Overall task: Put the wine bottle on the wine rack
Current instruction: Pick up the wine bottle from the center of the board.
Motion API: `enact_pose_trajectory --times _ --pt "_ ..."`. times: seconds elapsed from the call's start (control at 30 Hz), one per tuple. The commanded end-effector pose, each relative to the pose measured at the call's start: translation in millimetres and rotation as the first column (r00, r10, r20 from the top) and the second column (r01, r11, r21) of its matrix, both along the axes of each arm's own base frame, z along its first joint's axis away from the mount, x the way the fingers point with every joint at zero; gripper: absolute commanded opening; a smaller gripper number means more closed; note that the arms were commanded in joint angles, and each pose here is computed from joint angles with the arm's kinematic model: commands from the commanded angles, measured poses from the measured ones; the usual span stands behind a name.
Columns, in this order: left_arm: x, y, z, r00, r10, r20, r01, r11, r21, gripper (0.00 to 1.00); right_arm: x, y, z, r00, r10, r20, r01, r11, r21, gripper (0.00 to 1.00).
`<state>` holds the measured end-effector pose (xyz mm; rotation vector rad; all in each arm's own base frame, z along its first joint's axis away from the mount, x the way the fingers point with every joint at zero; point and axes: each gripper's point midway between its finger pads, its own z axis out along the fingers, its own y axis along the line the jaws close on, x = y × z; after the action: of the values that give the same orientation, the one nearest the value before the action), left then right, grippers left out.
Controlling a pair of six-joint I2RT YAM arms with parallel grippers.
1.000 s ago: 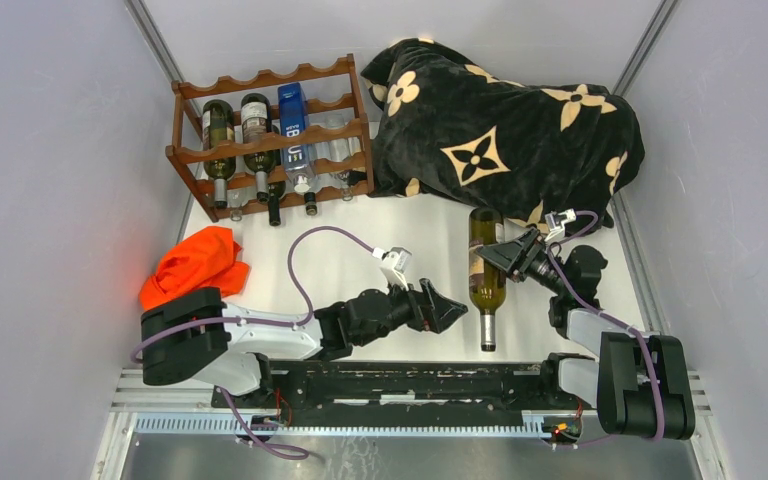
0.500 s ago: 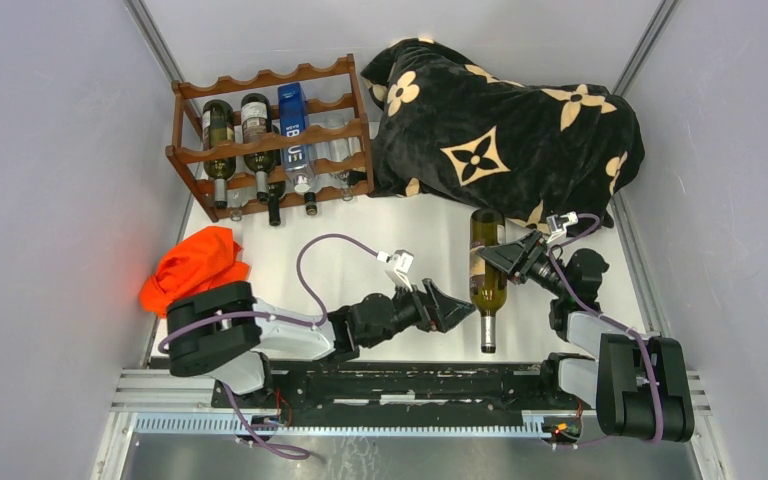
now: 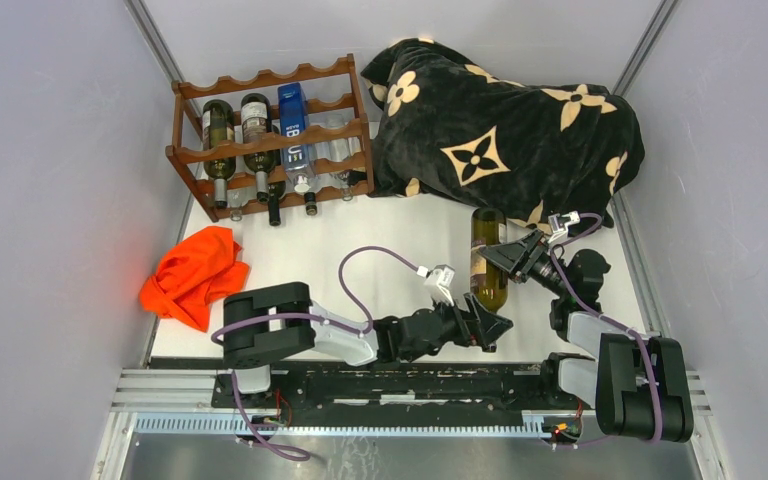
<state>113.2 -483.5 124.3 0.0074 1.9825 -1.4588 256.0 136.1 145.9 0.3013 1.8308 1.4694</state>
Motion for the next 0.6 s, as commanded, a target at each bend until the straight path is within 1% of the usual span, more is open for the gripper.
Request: enact_pose_trajectory --times 0.0,0.3,0.43,0.57 --pt "18 -11 14 0.994 0.106 -0.003 -0.106 0.994 -0.016 0.94 1 1 29 0.99 0.018 0.138 -0.019 1.0 0.001 0.04" --pt "27 -29 8 0.992 0.124 0.03 -0.124 0.992 0.02 0.75 0 0 29 0.991 0.017 0.131 -0.018 1.0 0.007 0.04" --pt "30 -30 9 0.99 0.135 0.036 -0.136 0.991 0.02 0.73 0 0 28 0.992 0.012 0.128 -0.013 1.0 0.01 0.04" --pt "26 -32 9 0.992 0.123 0.026 -0.123 0.992 0.015 0.75 1 -2 27 0.993 0.0 0.122 -0.002 1.0 0.015 0.04"
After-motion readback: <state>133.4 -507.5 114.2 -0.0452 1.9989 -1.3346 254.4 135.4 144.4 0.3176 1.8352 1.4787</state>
